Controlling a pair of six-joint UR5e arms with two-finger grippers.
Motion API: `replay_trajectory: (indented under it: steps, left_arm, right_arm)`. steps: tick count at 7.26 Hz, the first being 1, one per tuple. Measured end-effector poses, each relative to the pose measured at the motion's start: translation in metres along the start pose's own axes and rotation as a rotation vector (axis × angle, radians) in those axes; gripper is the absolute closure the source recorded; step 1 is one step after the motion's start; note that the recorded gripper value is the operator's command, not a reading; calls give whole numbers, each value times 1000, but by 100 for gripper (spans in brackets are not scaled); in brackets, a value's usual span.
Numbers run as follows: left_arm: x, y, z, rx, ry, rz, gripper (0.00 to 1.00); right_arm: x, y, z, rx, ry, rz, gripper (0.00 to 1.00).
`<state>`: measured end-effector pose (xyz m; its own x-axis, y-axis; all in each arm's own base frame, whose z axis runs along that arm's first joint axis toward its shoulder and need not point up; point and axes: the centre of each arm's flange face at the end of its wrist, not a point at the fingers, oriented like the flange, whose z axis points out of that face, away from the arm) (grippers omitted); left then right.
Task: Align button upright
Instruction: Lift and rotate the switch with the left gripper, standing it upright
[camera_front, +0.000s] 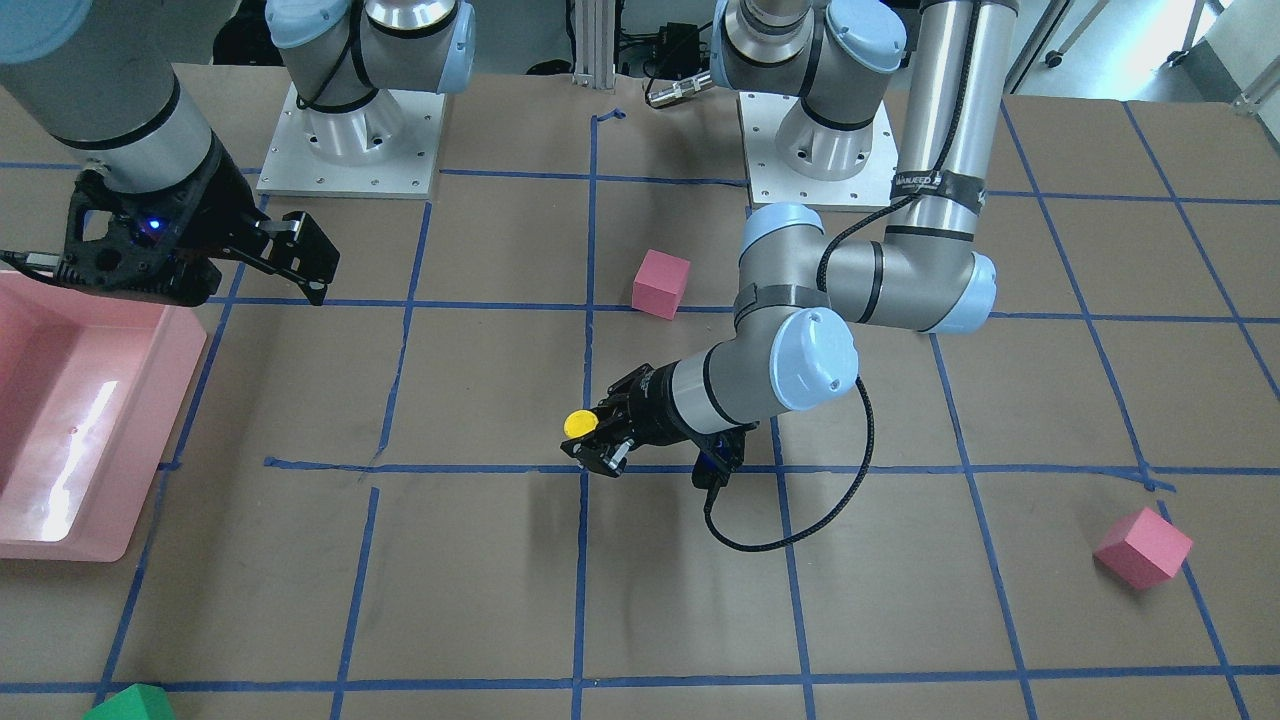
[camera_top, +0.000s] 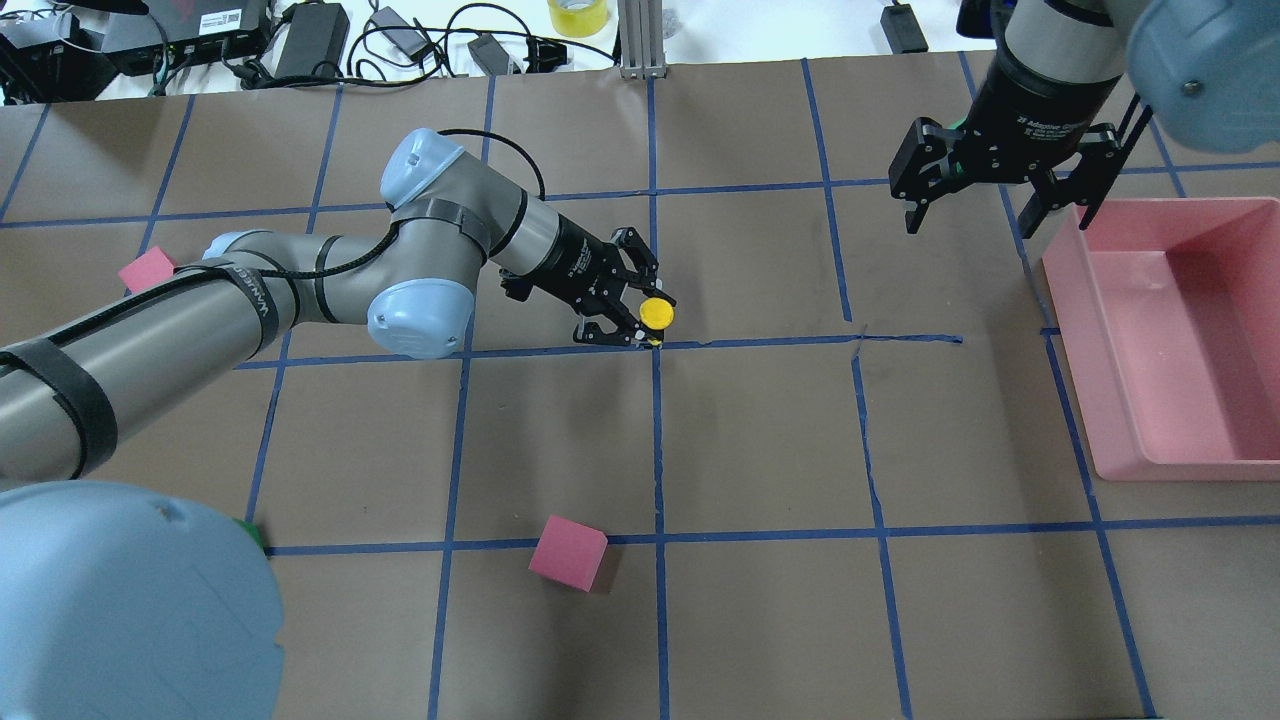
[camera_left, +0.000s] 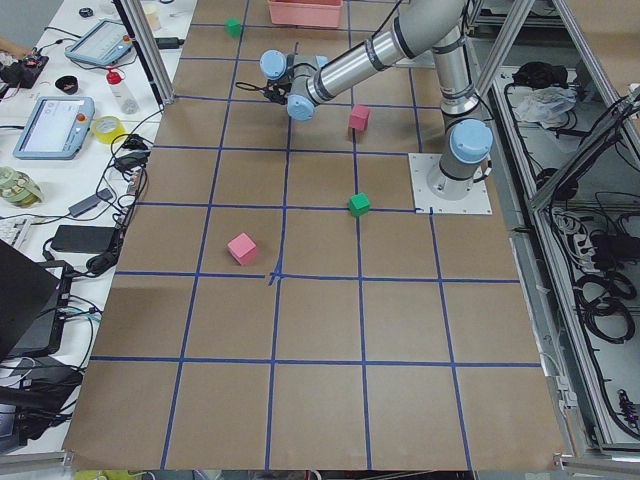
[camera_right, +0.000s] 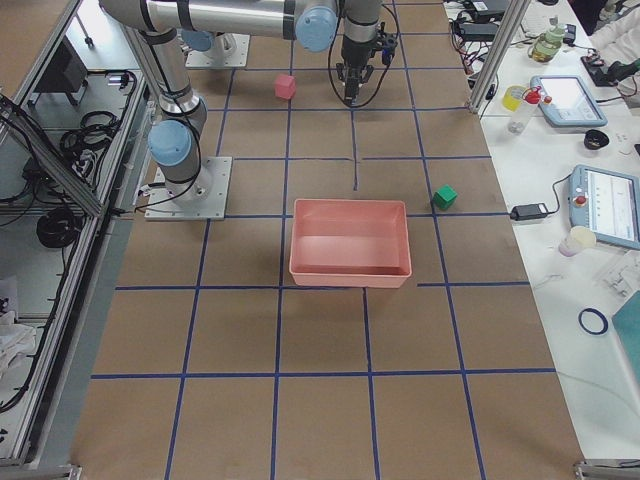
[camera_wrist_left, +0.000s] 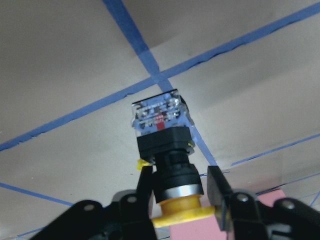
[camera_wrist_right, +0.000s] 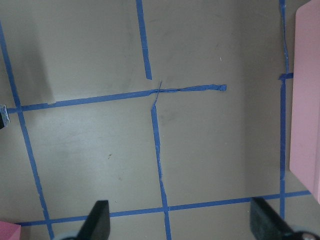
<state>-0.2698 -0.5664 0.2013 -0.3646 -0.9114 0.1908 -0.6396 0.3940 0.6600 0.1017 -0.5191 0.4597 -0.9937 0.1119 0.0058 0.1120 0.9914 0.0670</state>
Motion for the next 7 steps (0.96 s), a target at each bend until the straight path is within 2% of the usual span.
replay_trajectory:
  steps: [4, 5, 6, 7]
  left_arm:
    - [-1, -13, 13, -23, -10, -7, 100]
    - [-1, -17, 16, -25, -14, -9, 90]
    - [-1, -21, 20, -25, -18, -12, 62]
    - [-1, -24, 23, -24, -23, -15, 1]
  right_arm:
    - [0, 0, 1, -2, 0, -1, 0]
    - [0, -1, 2, -3, -1, 0, 0]
    - [-1, -1, 2, -3, -3, 0, 0]
    - [-2, 0, 2, -2, -4, 1, 0]
